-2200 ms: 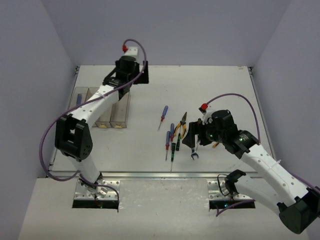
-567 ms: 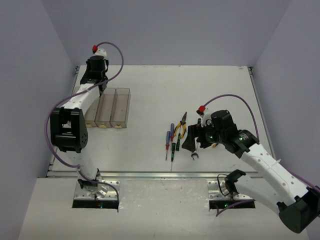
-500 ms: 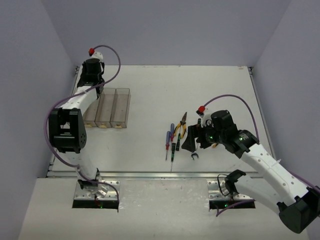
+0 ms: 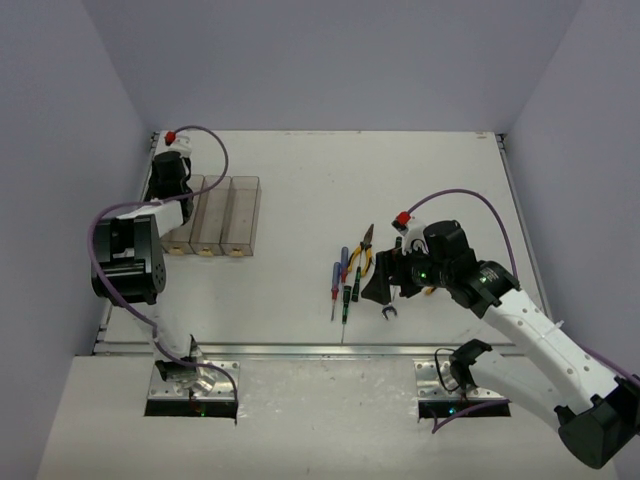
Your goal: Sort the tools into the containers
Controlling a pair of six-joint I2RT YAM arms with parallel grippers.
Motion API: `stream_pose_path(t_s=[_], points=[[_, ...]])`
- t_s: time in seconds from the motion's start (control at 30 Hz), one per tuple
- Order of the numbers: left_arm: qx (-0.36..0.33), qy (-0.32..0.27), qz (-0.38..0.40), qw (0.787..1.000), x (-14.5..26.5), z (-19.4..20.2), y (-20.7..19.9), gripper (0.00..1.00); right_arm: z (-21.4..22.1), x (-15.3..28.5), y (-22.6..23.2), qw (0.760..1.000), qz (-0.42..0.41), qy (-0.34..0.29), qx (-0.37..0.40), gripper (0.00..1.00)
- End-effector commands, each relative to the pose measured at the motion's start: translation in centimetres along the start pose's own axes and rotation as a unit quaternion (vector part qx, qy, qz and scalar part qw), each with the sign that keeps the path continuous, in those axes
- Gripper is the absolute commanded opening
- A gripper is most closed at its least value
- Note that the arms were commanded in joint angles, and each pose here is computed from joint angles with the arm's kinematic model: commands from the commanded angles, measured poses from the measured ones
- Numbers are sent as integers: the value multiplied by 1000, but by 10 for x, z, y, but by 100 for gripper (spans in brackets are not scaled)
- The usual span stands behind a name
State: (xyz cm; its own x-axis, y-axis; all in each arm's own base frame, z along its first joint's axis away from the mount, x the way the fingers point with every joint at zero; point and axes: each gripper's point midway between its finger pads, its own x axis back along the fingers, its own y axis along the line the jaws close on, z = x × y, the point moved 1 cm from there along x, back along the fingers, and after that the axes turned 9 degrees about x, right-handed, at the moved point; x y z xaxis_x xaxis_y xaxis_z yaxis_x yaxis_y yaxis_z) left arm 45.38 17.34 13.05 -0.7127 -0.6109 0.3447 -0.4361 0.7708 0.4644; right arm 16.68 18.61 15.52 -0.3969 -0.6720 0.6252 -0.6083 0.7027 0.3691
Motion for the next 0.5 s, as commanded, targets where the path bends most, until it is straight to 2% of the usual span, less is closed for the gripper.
stream_pose_path(t_s=[0.0, 0.17, 0.23, 0.27, 0.43, 0.47], points=[[46, -62, -1, 997, -2, -30, 15, 0, -9, 1, 5, 999, -15, -22, 18, 99], [37, -58, 12, 998, -2, -26, 11, 9, -11, 2, 7, 999, -17, -22, 19, 99], [36, -55, 23, 998, -3, -25, 7, 24, -10, 2, 6, 999, -16, -23, 19, 99], [36, -50, 27, 998, -3, -22, 4, 38, -9, 2, 6, 999, -16, -23, 19, 99], [46, -41, 29, 998, -7, -21, 2, 76, -9, 2, 6, 999, -14, -23, 20, 99], [56, -50, 20, 997, -6, -31, 7, 83, -9, 2, 5, 999, -14, -23, 20, 99]])
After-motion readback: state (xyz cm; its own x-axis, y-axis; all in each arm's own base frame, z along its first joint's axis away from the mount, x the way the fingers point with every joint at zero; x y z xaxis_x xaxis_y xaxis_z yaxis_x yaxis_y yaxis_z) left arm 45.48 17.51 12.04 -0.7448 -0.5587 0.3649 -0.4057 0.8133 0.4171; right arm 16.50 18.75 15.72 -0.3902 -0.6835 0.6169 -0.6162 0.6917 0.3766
